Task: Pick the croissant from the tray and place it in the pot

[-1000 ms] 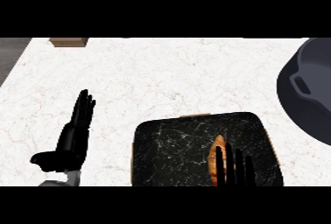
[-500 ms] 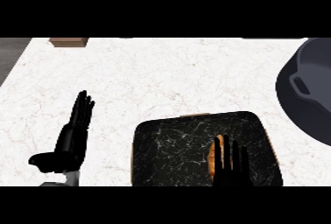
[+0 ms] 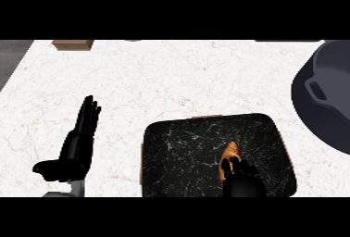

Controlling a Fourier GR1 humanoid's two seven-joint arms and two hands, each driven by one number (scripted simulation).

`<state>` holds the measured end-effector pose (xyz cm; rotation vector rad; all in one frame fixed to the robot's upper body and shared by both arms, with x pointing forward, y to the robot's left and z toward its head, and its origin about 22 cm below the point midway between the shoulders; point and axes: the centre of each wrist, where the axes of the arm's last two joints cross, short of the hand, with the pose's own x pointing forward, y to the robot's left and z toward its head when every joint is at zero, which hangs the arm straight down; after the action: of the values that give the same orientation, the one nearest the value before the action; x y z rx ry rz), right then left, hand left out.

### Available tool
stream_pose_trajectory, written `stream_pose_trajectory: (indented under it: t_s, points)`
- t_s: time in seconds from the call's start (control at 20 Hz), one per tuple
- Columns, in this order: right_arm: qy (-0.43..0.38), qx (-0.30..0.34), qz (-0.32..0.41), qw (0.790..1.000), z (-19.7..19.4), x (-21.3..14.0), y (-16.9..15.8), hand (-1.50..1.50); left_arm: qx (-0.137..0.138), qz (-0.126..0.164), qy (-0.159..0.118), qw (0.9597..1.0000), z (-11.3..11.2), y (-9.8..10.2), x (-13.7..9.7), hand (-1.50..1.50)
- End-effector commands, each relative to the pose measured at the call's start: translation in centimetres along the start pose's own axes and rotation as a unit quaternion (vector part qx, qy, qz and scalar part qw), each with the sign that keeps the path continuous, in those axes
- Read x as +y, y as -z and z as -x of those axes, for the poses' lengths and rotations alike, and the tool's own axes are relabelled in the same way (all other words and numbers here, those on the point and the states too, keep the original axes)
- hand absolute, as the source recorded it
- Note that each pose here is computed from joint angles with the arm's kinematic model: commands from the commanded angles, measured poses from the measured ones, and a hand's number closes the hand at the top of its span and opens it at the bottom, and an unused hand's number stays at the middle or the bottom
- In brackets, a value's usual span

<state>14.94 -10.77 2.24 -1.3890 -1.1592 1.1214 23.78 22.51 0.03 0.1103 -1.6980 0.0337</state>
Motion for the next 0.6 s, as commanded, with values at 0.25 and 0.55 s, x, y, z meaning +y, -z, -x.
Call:
stream_pose_trajectory:
  t_s: [0.25, 0.55]
  points:
    - [0.094, -0.043, -0.115, 0.988, 1.1, -0.1, 7.2, 1.5, -0.005, 0.016, -0.007, 0.9998, -0.1, 0.0, -0.4, 0.0]
    - [0.155, -0.071, -0.159, 0.972, 3.4, -1.7, 15.6, 1.5, -0.016, 0.015, -0.008, 0.9997, -1.2, 1.2, -1.5, 0.0]
